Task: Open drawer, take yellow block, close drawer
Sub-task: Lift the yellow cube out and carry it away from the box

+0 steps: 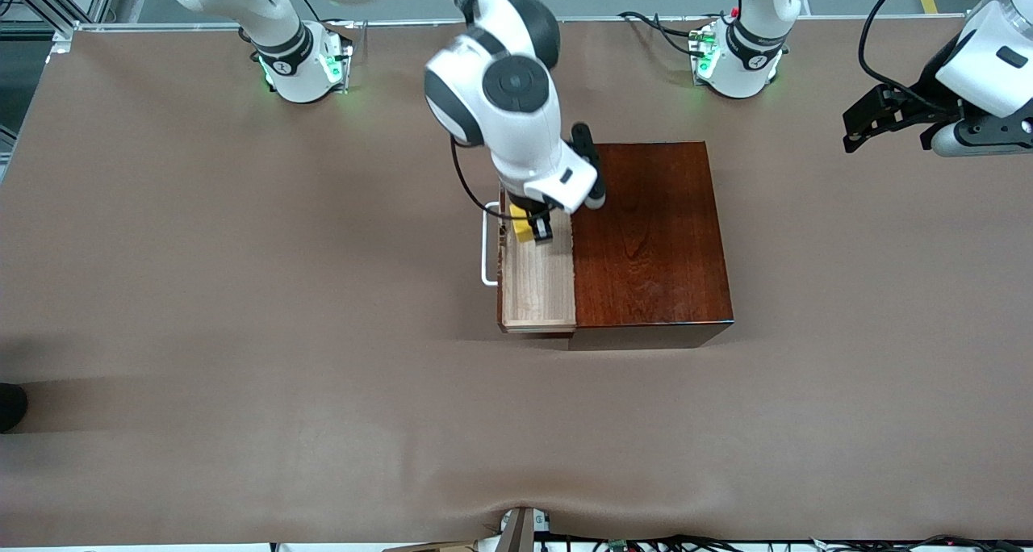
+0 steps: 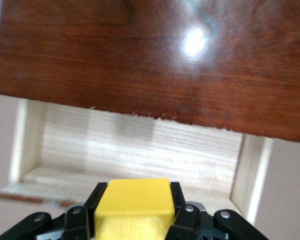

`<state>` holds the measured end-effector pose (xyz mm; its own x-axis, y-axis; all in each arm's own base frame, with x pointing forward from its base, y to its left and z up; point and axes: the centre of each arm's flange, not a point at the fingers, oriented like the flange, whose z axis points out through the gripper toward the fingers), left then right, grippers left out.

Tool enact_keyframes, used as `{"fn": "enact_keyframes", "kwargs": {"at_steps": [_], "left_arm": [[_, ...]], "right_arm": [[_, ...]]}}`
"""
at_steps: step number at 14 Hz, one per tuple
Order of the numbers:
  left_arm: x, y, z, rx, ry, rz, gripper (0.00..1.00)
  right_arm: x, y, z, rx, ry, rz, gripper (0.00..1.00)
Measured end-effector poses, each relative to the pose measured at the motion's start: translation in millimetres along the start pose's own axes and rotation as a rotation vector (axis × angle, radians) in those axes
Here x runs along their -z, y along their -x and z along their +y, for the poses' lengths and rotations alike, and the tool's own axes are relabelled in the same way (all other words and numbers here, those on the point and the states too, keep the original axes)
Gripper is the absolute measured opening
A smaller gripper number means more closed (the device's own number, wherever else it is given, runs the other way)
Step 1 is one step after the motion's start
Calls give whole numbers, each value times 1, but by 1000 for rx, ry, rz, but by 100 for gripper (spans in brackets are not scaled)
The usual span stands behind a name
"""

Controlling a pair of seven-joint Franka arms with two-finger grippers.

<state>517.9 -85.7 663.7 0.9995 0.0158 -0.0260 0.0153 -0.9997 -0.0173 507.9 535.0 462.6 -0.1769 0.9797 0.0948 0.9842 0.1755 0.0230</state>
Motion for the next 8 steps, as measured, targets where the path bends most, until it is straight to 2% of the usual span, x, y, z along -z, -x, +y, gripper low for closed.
{"fn": "enact_keyframes", "kwargs": {"at_steps": [2, 4, 8], "left_arm": [[0, 0, 1, -2, 0, -2, 100], [0, 1, 2, -4, -1, -2, 100], [0, 1, 0, -1, -1, -8, 100]], "right_arm": [[39, 19, -2, -23, 26, 11, 56], [69, 60, 6, -79, 46, 13, 56], [92, 196, 41, -273, 50, -12, 56]]}}
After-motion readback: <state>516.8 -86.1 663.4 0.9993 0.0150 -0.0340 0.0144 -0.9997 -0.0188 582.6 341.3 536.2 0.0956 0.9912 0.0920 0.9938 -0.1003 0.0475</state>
